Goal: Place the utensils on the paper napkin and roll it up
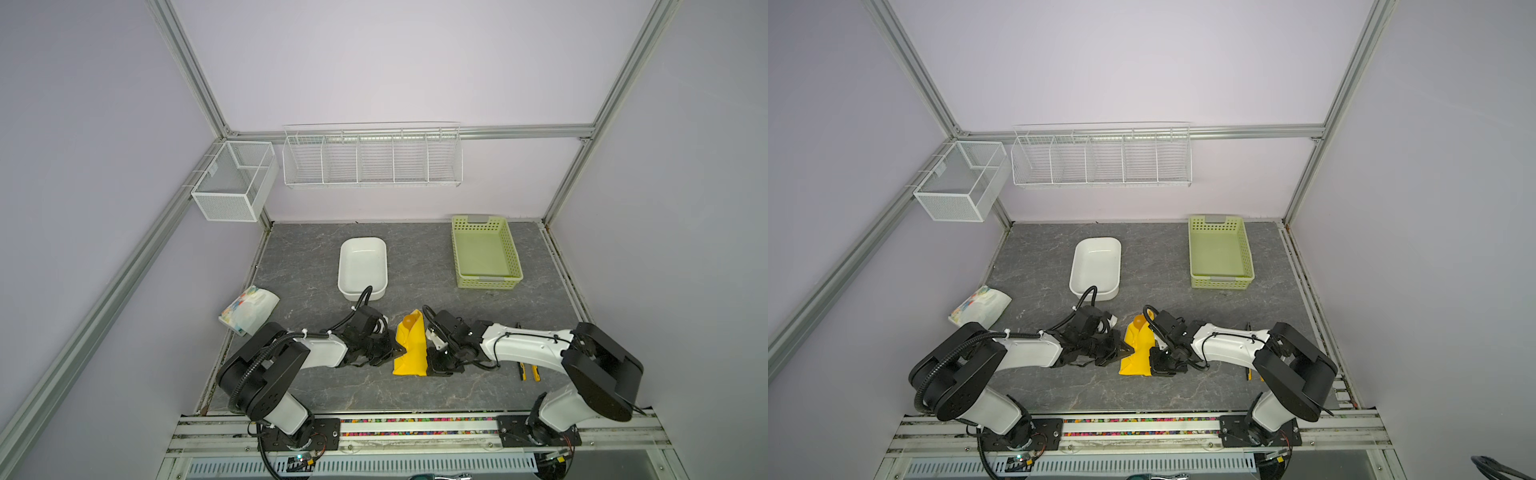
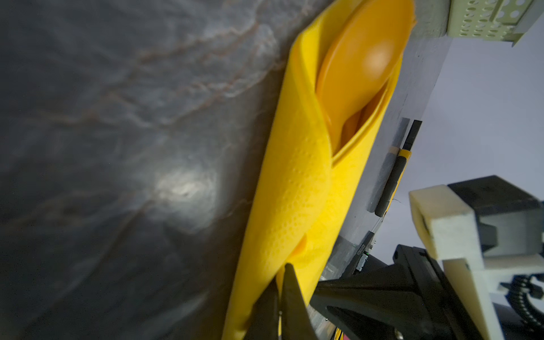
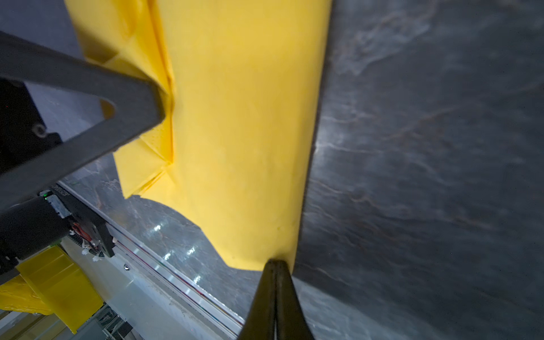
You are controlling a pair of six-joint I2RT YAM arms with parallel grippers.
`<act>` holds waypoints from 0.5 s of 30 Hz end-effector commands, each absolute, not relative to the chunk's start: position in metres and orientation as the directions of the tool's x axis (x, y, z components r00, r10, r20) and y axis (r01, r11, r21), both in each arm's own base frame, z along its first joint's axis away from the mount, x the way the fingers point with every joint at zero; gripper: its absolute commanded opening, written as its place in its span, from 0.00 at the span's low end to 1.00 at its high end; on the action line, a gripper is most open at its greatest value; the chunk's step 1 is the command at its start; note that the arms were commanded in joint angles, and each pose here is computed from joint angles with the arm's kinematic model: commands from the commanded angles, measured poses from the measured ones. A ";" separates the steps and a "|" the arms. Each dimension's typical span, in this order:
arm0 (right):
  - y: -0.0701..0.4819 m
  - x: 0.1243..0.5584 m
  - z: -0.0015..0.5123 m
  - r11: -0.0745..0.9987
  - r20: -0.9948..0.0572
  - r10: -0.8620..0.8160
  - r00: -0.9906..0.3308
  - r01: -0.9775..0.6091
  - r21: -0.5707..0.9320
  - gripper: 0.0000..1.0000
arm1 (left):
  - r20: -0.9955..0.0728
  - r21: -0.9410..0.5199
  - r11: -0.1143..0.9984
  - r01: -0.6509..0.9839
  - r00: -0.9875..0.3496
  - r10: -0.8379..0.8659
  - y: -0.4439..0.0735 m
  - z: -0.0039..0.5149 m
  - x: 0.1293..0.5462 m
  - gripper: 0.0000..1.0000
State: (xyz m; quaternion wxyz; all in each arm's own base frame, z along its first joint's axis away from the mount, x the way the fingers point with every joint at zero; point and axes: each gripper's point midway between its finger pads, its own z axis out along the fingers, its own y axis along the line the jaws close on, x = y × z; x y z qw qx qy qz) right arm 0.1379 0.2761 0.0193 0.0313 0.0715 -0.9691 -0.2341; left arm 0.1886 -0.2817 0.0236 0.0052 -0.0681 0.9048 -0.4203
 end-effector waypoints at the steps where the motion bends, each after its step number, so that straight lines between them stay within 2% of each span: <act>1: 0.266 0.138 0.006 0.913 0.036 -0.134 -0.990 -0.109 0.394 0.07 | 0.032 -0.748 0.657 -0.095 -0.994 -0.107 -0.281 0.031 0.188 0.00; 15: 0.267 0.138 0.002 0.912 0.040 -0.140 -0.989 -0.114 0.393 0.07 | -0.014 -0.779 0.627 0.023 -1.000 0.020 -0.313 0.069 0.184 0.00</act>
